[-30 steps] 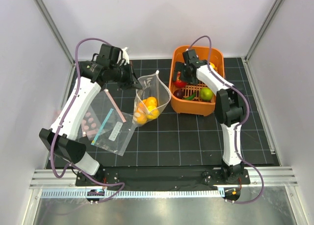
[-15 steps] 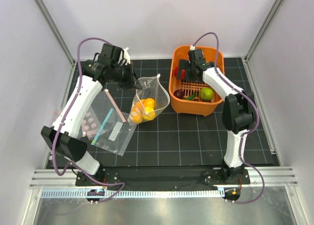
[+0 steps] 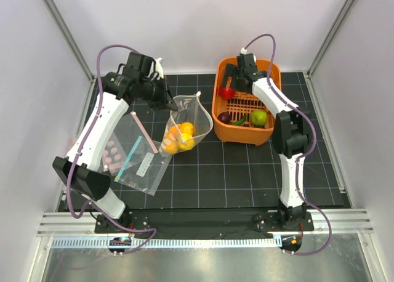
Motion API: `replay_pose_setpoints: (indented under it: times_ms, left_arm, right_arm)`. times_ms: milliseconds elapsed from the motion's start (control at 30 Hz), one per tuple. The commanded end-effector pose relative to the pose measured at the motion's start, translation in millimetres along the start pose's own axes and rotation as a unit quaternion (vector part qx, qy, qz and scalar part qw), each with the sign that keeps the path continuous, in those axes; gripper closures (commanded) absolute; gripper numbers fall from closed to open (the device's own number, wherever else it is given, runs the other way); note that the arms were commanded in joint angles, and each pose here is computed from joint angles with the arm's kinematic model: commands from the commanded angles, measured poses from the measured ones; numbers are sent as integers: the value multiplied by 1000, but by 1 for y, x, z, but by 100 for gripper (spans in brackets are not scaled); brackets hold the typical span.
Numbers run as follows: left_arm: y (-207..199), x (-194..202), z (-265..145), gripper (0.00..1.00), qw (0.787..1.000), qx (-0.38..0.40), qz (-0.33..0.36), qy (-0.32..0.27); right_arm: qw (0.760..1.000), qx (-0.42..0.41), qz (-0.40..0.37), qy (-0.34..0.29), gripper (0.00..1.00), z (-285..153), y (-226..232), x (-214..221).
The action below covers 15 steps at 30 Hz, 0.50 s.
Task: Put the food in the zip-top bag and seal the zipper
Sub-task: Pick up the fake fruit from the bin.
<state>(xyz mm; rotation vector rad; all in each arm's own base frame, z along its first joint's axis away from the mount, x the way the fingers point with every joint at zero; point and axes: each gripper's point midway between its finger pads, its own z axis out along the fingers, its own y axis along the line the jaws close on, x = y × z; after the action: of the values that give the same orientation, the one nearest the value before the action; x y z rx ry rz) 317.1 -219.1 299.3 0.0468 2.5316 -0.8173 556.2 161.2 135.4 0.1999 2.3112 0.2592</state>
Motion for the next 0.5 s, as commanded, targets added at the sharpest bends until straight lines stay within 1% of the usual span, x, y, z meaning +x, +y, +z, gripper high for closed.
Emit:
replay_pose_setpoints:
  times_ms: [0, 200, 267, 333, 400, 467]
  left_arm:
    - [-9, -7, -4, 99, 1000, 14, 14, -9]
    - [-8, -10, 3, 99, 1000, 12, 11, -4]
    - [-9, -12, 4, 99, 1000, 13, 9, -3]
    - [-9, -13, 10, 99, 1000, 14, 7, 0]
    - [-10, -16, 12, 99, 1000, 17, 6, 0]
    - [-11, -18, 13, 100, 1000, 19, 7, -1]
  right_arm:
    - [998, -19, 33, -41, 1, 6, 8, -34]
    - [998, -37, 44, -22, 0, 31, 12, -24]
    - [996, -72, 45, -2, 5, 35, 24, -14]
    - [996, -77, 53, 9, 10, 41, 25, -6]
    - [995, -76, 57, 16, 11, 44, 24, -1]
    - [995, -76, 55, 20, 15, 46, 23, 3]
